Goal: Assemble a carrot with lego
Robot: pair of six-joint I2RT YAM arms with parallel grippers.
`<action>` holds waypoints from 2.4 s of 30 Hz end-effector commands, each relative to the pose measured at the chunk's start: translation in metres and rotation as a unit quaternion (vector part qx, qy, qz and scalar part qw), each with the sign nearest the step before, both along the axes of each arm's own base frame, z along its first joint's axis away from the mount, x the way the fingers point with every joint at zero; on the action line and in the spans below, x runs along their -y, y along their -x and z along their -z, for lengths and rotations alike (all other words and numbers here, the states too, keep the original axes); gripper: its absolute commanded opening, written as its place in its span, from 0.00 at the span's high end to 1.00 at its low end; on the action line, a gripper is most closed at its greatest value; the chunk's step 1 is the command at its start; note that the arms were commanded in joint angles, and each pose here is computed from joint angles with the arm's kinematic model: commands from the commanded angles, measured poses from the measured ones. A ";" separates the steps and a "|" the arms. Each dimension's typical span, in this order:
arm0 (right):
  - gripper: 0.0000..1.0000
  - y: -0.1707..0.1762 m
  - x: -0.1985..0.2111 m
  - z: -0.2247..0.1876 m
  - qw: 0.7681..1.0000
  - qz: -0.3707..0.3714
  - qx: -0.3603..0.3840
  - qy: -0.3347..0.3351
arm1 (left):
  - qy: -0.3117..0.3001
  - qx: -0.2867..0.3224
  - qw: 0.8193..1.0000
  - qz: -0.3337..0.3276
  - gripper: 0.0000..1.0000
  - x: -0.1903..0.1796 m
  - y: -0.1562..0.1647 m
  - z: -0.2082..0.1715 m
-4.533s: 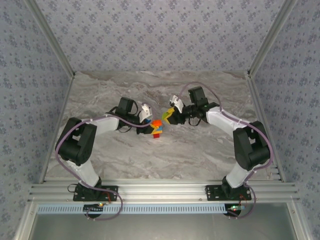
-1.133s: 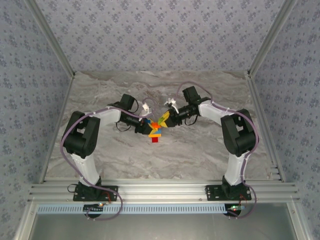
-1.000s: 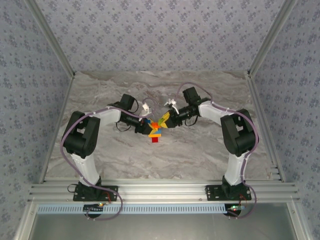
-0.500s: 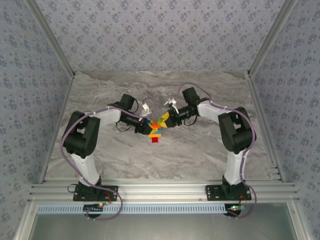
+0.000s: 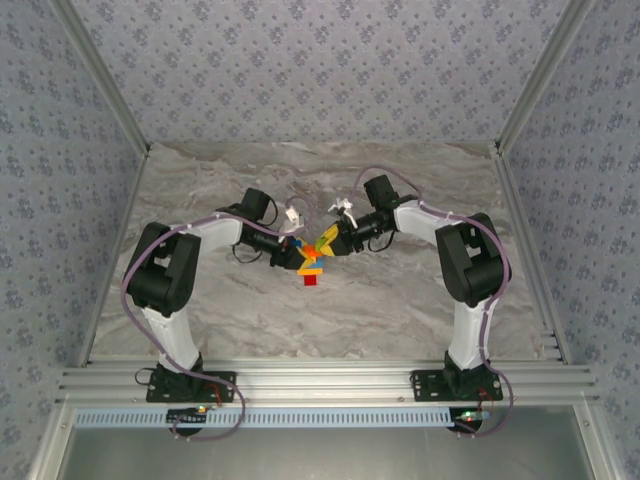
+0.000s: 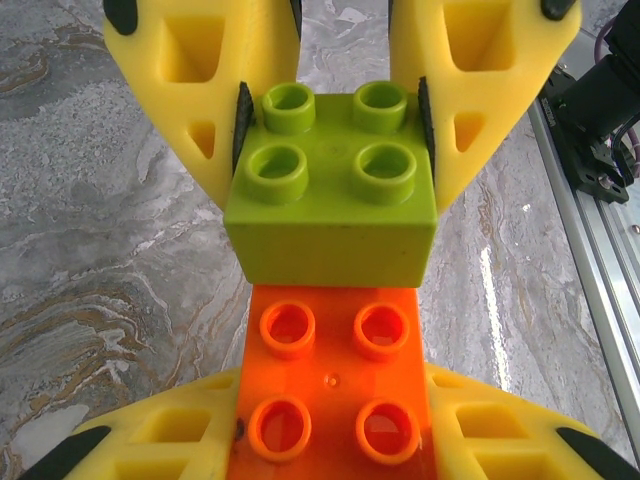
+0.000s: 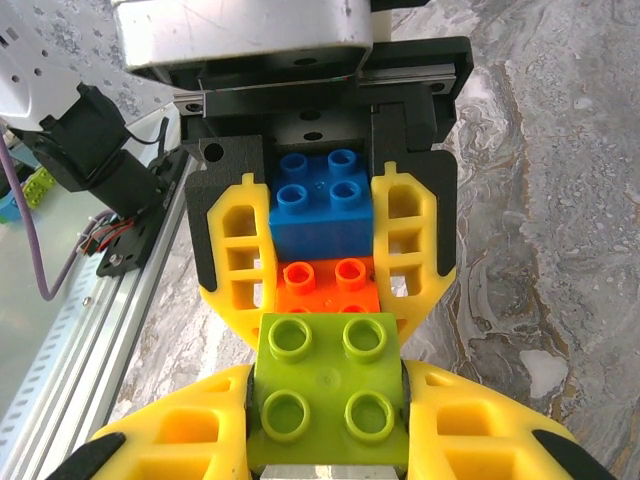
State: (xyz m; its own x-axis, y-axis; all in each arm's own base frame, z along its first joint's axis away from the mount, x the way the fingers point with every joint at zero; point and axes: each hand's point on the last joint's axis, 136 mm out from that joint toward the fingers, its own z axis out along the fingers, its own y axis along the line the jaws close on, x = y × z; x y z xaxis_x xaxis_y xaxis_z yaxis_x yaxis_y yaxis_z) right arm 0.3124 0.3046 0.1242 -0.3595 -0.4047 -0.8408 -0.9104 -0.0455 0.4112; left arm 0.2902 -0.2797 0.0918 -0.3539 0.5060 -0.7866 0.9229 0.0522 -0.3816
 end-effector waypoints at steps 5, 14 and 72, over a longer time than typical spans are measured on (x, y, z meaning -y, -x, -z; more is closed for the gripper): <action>1.00 0.008 0.008 0.032 0.998 -0.002 -0.035 0.054 | 0.005 0.013 1.000 0.002 0.71 0.003 -0.007 -0.006; 1.00 0.012 0.005 0.042 0.997 -0.009 -0.044 0.060 | 0.013 0.011 1.000 0.002 0.71 0.003 -0.007 -0.009; 0.00 -0.008 0.048 -0.035 0.988 0.124 0.069 0.058 | -0.003 0.060 0.998 -0.025 0.70 0.007 -0.020 -0.008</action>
State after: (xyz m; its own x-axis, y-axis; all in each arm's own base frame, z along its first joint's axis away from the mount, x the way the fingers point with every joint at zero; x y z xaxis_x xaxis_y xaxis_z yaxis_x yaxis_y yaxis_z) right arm 0.3154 0.2712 0.1463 -0.3411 -0.4332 -0.8343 -0.9398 0.1376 0.3128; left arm 0.3008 -0.2828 0.0924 -0.3494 0.4982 -0.7935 0.9295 0.0775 -0.3607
